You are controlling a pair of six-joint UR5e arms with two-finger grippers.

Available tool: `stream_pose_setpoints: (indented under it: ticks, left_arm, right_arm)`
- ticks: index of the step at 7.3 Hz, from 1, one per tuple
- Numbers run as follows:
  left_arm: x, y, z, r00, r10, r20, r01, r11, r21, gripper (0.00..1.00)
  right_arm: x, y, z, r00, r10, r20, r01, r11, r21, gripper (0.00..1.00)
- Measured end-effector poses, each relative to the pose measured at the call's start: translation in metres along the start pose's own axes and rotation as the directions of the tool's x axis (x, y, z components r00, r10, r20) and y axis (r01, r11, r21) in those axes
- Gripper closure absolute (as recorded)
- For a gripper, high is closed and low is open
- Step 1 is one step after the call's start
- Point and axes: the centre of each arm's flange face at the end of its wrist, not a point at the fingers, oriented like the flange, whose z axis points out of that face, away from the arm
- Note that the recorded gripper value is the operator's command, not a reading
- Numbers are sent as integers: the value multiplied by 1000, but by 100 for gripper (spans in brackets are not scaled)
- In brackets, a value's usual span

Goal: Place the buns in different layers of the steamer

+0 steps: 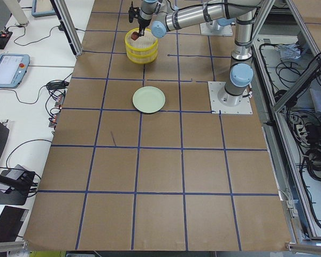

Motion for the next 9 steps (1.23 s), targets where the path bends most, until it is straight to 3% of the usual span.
stream_pose_setpoints:
  ticks: [3, 5, 7, 9]
  left_arm:
    - [6, 2, 1, 1000, 0, 26, -1, 1000, 25, 0]
    - [-6, -3, -26, 985, 132, 108, -136, 990, 29, 0]
    - [-71, -25, -81, 956, 225, 189, -212, 974, -83, 0]
    - [-142, -35, -158, 947, 243, 210, -200, 957, -208, 0]
  right_arm:
    - [-1, 1, 0, 1000, -5, -17, 5, 1000, -3, 0]
    - [0, 1, -1, 1000, -4, -19, 3, 1000, -3, 0]
    - [3, 4, -3, 999, 1, -33, -2, 1000, -22, 0]
    - [9, 10, -10, 999, 9, -49, -12, 999, -49, 0]
